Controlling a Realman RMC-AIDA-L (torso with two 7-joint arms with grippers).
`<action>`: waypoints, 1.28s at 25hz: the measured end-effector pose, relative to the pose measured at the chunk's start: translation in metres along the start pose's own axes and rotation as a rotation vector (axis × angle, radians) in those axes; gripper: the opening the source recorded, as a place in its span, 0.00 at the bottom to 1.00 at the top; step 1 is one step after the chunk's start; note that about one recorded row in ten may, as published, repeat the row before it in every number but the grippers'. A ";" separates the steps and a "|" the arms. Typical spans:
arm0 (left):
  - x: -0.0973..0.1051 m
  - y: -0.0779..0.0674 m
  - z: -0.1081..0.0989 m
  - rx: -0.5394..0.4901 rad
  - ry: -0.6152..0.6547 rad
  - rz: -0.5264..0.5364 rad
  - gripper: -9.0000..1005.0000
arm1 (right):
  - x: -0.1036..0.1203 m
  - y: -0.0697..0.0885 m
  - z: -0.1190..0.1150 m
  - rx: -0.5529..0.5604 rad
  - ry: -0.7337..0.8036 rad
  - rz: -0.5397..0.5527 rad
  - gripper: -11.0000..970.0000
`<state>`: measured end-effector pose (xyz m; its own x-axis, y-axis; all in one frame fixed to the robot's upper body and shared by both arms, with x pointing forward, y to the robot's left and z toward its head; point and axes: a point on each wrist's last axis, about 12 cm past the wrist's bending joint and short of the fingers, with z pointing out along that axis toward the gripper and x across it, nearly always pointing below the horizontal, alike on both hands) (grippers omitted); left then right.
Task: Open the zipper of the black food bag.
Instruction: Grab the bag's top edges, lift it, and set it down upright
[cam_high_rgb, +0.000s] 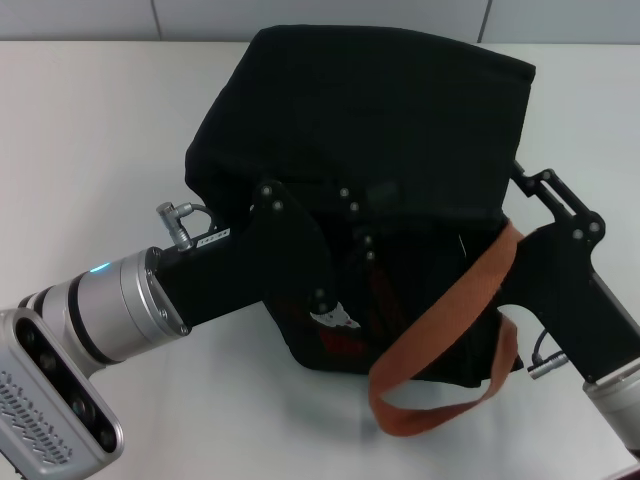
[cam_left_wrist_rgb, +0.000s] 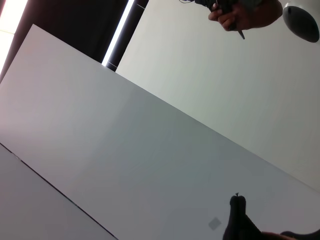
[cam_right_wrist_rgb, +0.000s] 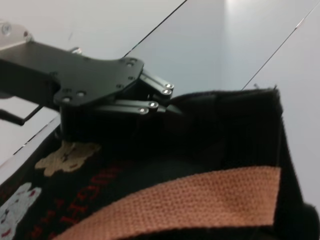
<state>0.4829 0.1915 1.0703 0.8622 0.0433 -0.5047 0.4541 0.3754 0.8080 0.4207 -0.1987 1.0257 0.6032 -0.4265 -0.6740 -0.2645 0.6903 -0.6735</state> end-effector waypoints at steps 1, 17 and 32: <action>0.000 0.000 0.000 0.000 0.000 0.000 0.15 | 0.000 0.000 0.000 0.000 0.000 0.000 0.60; 0.000 0.000 0.001 0.001 0.002 -0.002 0.16 | -0.001 0.000 0.001 0.003 -0.008 -0.024 0.56; 0.000 0.000 0.001 0.001 -0.002 -0.001 0.17 | 0.002 0.000 0.006 -0.007 0.004 -0.025 0.32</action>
<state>0.4828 0.1910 1.0703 0.8621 0.0410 -0.5051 0.4553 0.3748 0.8076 0.4259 -0.1959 1.0261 0.6067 -0.4458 -0.6582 -0.2550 0.6750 -0.6923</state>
